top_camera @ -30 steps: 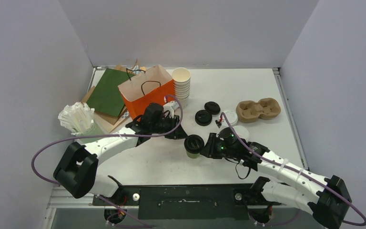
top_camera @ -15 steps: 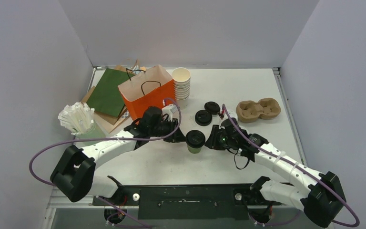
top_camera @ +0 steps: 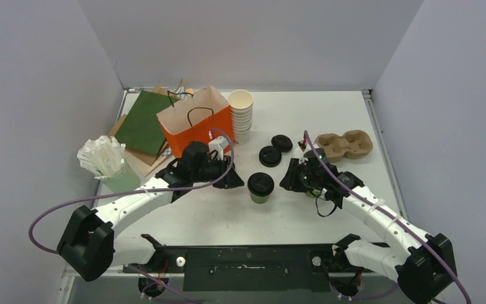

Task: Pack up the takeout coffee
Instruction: Close the cup lid on the coffee cup.

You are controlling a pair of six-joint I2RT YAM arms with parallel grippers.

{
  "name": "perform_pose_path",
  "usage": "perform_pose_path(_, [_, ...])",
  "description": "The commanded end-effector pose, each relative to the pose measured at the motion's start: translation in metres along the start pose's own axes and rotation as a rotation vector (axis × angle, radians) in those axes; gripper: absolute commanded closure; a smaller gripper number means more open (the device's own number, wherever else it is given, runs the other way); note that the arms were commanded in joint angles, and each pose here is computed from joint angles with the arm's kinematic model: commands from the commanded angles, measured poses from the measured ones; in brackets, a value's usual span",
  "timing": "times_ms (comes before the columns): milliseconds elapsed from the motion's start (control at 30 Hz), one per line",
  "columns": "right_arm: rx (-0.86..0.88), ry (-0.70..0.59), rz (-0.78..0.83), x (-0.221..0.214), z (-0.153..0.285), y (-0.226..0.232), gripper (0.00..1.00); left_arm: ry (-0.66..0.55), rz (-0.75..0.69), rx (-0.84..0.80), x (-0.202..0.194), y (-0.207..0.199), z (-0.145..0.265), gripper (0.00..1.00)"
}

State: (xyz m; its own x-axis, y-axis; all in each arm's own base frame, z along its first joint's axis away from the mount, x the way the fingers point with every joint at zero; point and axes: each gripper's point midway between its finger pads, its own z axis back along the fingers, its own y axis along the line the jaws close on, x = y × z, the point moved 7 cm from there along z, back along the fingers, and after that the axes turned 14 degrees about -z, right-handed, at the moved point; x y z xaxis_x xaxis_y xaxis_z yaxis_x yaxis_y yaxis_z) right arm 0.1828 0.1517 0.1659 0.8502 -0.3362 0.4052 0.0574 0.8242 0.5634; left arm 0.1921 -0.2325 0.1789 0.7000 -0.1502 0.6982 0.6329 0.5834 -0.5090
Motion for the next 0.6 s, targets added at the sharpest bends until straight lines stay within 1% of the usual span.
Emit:
perform_pose_path(0, [0.096, -0.032, 0.021, 0.012, 0.015, 0.02, 0.76, -0.077, -0.005, -0.019, 0.023, -0.006, 0.005, 0.76])
perform_pose_path(233, [0.148, -0.014, 0.001, 0.01, 0.009, 0.025, 0.75, -0.124, 0.043, -0.055, 0.028, -0.005, -0.007, 0.76])
perform_pose_path(567, [0.167, 0.014, -0.008, 0.006, 0.002, 0.025, 0.75, -0.108, 0.06, -0.055, 0.024, 0.0, -0.016, 0.76])
